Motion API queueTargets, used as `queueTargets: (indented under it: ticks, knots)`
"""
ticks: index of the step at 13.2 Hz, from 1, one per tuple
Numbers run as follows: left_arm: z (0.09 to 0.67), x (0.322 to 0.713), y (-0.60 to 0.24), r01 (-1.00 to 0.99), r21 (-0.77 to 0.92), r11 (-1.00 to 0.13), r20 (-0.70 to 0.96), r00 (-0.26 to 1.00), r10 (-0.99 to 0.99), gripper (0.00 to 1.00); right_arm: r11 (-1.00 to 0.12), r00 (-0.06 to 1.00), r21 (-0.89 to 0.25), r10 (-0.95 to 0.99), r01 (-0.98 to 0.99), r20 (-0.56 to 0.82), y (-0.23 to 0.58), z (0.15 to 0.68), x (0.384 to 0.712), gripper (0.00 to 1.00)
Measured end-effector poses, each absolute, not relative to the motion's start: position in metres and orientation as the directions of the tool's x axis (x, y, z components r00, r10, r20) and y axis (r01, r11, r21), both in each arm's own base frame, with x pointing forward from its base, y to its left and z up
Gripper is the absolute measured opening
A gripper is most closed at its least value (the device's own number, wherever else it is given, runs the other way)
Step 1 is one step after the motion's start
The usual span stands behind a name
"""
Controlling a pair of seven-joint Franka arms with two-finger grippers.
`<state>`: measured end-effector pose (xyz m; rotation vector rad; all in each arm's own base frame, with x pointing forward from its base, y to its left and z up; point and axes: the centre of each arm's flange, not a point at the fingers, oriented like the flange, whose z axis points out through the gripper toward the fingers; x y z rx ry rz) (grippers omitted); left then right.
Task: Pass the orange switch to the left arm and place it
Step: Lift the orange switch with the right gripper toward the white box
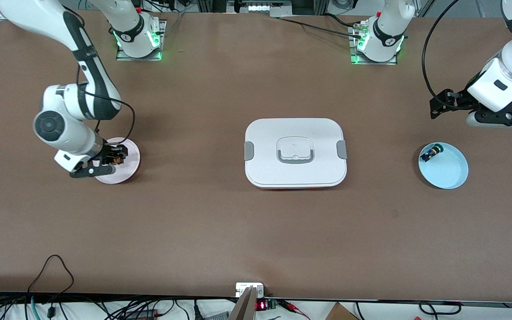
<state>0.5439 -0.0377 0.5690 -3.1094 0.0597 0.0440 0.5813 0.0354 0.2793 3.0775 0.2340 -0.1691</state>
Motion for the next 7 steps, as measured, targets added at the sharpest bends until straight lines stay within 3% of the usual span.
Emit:
queueTargets:
  ticks: [7]
  knots:
    - [0.568,0.542,-0.037,-0.038,-0.031,-0.999,-0.045,0.998,-0.037,1.00,-0.958,0.959,-0.081,0.279,0.275,-0.055,0.097,0.440,0.609,0.72]
